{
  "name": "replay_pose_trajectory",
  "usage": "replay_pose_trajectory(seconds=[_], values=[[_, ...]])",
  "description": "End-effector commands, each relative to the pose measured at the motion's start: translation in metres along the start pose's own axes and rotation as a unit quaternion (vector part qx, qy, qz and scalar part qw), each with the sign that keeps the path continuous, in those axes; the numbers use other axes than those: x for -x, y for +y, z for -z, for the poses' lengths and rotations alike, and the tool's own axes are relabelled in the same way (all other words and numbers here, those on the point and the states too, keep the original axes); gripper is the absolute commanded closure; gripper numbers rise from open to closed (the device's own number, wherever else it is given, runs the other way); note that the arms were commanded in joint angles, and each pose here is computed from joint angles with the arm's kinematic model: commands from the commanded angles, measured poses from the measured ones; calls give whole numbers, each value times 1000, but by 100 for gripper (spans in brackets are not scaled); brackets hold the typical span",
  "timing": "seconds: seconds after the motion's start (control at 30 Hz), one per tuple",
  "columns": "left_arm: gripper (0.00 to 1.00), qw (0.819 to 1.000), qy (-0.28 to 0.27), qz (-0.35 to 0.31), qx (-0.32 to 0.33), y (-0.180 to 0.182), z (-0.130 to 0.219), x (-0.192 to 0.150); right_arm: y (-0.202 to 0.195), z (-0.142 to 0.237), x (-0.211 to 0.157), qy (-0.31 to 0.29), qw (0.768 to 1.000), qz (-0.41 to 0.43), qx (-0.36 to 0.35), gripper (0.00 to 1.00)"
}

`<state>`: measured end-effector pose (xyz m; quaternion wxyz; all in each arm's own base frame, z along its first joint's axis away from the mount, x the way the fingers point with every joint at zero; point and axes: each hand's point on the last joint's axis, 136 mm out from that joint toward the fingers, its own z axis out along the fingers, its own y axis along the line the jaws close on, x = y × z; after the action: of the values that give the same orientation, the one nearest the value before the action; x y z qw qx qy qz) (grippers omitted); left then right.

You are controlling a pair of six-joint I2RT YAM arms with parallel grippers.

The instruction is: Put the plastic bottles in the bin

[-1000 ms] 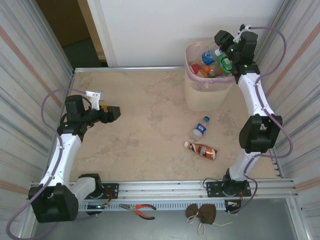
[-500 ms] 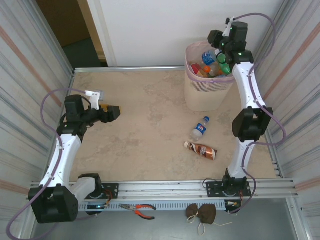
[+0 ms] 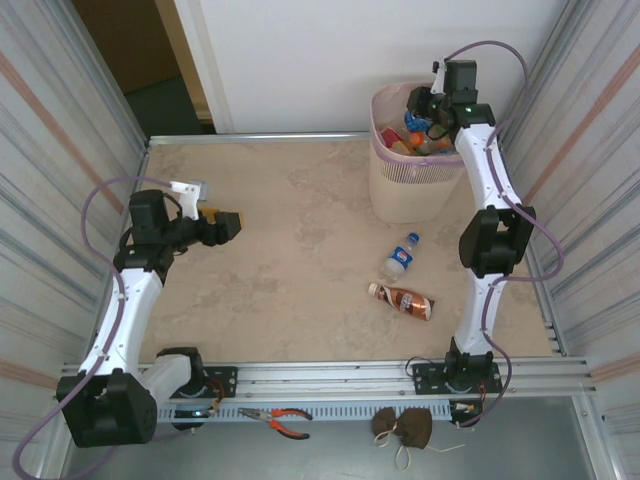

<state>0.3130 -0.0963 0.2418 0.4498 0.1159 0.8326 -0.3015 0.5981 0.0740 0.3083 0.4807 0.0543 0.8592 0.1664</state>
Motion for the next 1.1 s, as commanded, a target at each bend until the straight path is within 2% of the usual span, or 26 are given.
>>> replay_pose_trajectory(seconds=[0.0,0.2,0.4,0.6,0.77,0.9,1.0,1.07], values=[[19,1000,-12,-10,-10,-6,6,4,22,50,31,-34,999,28,6,73],[19,1000,-16,-12,-15,-9,8,6,17,82,32,-29,998,48,-27,72],[19,1000,-19,-12,-18,-11,9,7,12,109,12,-4,997,62,-43,72],[19,999,-20,-12,-21,-12,9,8,25,150,-21,22,996,87,-25,72],[19,999,-20,-10,-25,-13,8,8,38,180,-68,69,989,128,-4,70],[19,999,-20,-9,-28,-14,8,8,62,200,-116,120,969,213,28,67],[19,999,-19,-7,-30,-14,7,8,78,208,-161,176,939,293,45,66],[19,999,-19,-7,-31,-14,7,8,86,210,-193,215,910,350,53,65]])
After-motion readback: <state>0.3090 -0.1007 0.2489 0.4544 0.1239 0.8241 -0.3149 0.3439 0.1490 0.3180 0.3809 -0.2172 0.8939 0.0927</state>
